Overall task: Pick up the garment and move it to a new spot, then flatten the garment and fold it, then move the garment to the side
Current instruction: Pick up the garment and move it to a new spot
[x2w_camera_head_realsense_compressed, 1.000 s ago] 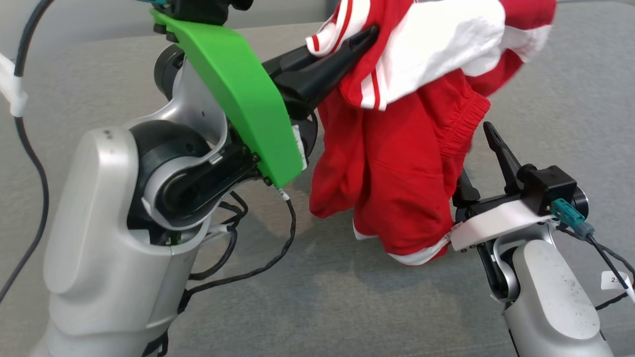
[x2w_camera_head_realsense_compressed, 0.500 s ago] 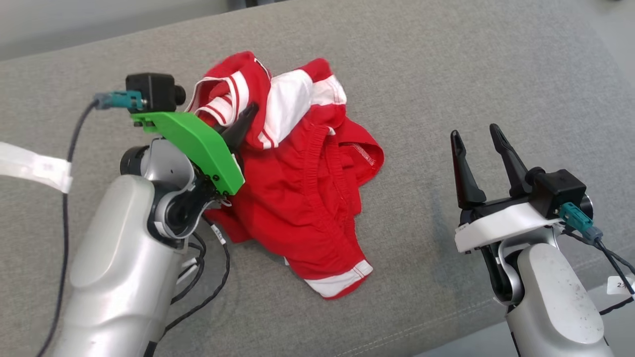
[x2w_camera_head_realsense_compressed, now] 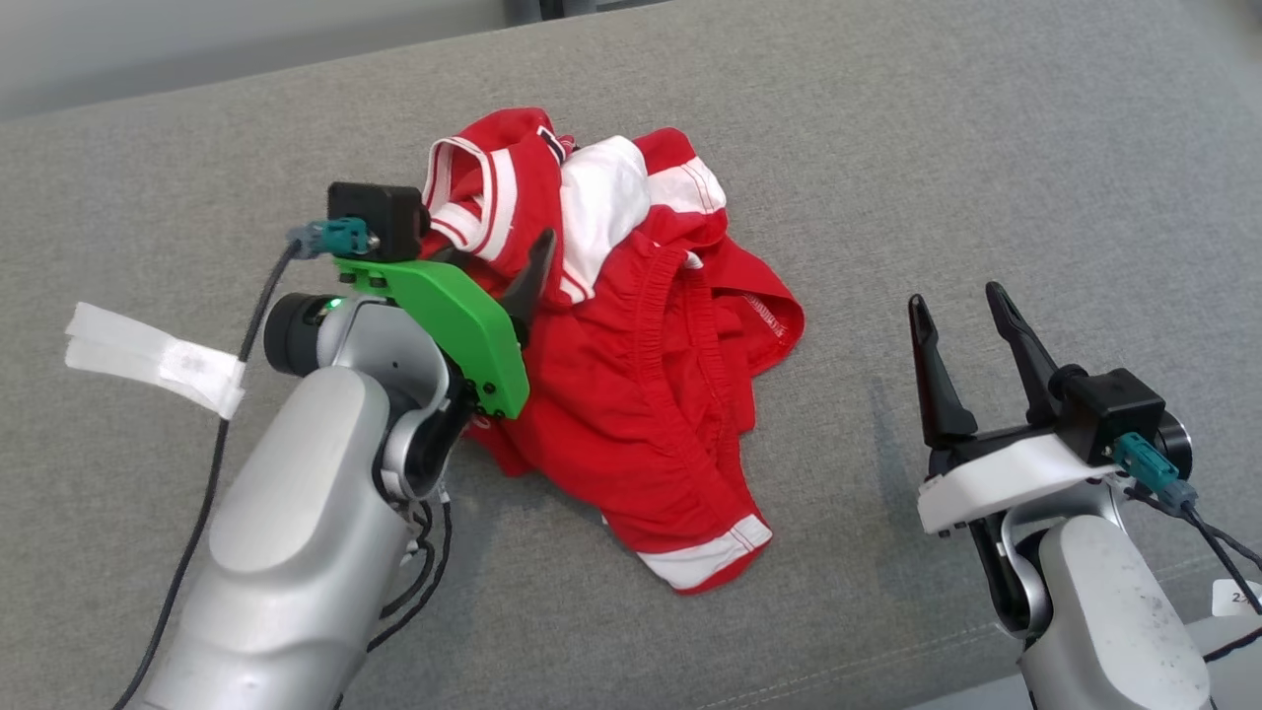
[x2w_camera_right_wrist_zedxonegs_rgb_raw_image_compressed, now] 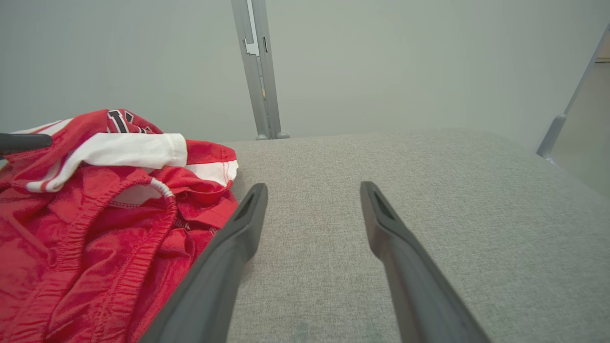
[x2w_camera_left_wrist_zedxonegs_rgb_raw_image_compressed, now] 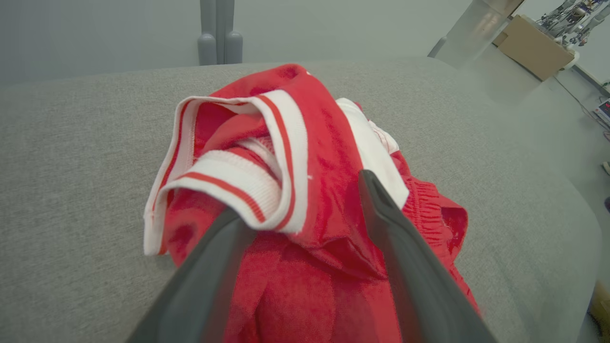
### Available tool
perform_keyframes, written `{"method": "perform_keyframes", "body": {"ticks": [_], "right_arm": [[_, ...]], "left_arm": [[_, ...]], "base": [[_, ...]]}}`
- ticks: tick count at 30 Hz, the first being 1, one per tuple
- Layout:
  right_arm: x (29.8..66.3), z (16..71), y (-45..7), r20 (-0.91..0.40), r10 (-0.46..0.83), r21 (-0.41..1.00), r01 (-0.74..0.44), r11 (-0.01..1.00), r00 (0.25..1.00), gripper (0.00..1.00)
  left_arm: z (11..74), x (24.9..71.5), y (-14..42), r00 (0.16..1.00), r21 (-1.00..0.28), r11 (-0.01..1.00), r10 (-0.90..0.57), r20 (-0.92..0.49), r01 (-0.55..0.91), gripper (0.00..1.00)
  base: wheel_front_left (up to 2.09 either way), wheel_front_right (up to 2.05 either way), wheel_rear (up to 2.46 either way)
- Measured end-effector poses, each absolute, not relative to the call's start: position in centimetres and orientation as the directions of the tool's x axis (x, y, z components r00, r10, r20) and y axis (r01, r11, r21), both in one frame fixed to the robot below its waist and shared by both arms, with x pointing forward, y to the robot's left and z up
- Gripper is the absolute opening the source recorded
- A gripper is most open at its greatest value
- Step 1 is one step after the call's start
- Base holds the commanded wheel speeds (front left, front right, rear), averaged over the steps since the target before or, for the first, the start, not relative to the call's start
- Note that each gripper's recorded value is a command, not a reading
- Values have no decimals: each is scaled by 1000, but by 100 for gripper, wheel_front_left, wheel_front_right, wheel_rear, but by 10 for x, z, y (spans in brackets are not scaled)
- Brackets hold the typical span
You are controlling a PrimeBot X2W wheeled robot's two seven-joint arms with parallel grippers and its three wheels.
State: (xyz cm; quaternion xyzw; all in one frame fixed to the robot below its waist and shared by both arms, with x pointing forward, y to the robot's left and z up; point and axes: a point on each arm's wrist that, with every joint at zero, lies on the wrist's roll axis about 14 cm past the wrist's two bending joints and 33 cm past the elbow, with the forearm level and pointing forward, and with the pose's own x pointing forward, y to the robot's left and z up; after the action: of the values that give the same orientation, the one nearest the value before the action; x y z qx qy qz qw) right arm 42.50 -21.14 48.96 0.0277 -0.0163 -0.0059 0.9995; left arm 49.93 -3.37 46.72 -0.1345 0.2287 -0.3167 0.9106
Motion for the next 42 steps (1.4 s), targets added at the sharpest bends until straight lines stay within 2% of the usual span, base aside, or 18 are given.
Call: {"method": "perform_keyframes", "body": {"ticks": [7, 11, 17, 21, 22, 23, 24, 31, 37, 38, 39, 40, 41, 42], "right_arm": [[421, 489, -203, 31, 20, 53, -22, 998, 999, 100], [426, 492, -192, 43, 50, 55, -53, 997, 998, 100], [433, 490, -185, 39, 74, 54, -76, 996, 997, 100], [431, 484, -194, 23, 50, 50, -51, 997, 998, 100], [430, 483, -196, 20, 44, 49, -45, 998, 999, 100], [429, 483, -198, 17, 38, 48, -39, 998, 999, 100], [429, 482, -199, 16, 34, 48, -35, 998, 999, 100], [426, 481, -205, 12, 15, 50, -15, 999, 1000, 100], [427, 483, -203, 18, 17, 56, -18, 998, 1000, 100], [427, 483, -202, 19, 19, 57, -20, 998, 1000, 100], [428, 483, -201, 20, 21, 58, -22, 998, 1000, 100], [428, 483, -201, 20, 22, 59, -23, 998, 1000, 100], [429, 483, -200, 20, 25, 60, -26, 998, 999, 100], [429, 483, -199, 20, 26, 61, -27, 998, 999, 100]], "left_arm": [[503, 458, -31, 695, -315, 741, -669, -263, 593, 100], [483, 427, -26, 663, -328, 748, -664, -347, 577, 100], [447, 423, -14, 658, -320, 793, -608, -444, 518, 100], [439, 422, -25, 628, -353, 776, -631, -455, 523, 100], [437, 422, -27, 623, -355, 772, -635, -457, 527, 76], [436, 423, -27, 620, -353, 772, -635, -462, 528, 22], [433, 423, -27, 618, -345, 774, -632, -468, 531, 0], [421, 415, -32, 564, -331, 751, -652, -506, 571, 0], [435, 420, -34, 590, -350, 746, -664, -460, 567, 0], [439, 420, -36, 593, -359, 741, -670, -446, 567, 30], [444, 419, -40, 592, -368, 732, -681, -432, 573, 30], [450, 417, -44, 590, -390, 720, -694, -413, 574, 69], [455, 415, -47, 587, -413, 708, -706, -396, 573, 100], [460, 412, -51, 578, -426, 694, -719, -385, 580, 100]], "base": [[0, 0, 0], [0, 0, 0], [0, 0, 0], [0, 0, 0], [0, 0, 0], [0, 0, 0], [0, 0, 0], [0, 0, 0], [0, 0, 0], [0, 0, 0], [0, 0, 0], [0, 0, 0], [0, 0, 0], [0, 0, 0]]}}
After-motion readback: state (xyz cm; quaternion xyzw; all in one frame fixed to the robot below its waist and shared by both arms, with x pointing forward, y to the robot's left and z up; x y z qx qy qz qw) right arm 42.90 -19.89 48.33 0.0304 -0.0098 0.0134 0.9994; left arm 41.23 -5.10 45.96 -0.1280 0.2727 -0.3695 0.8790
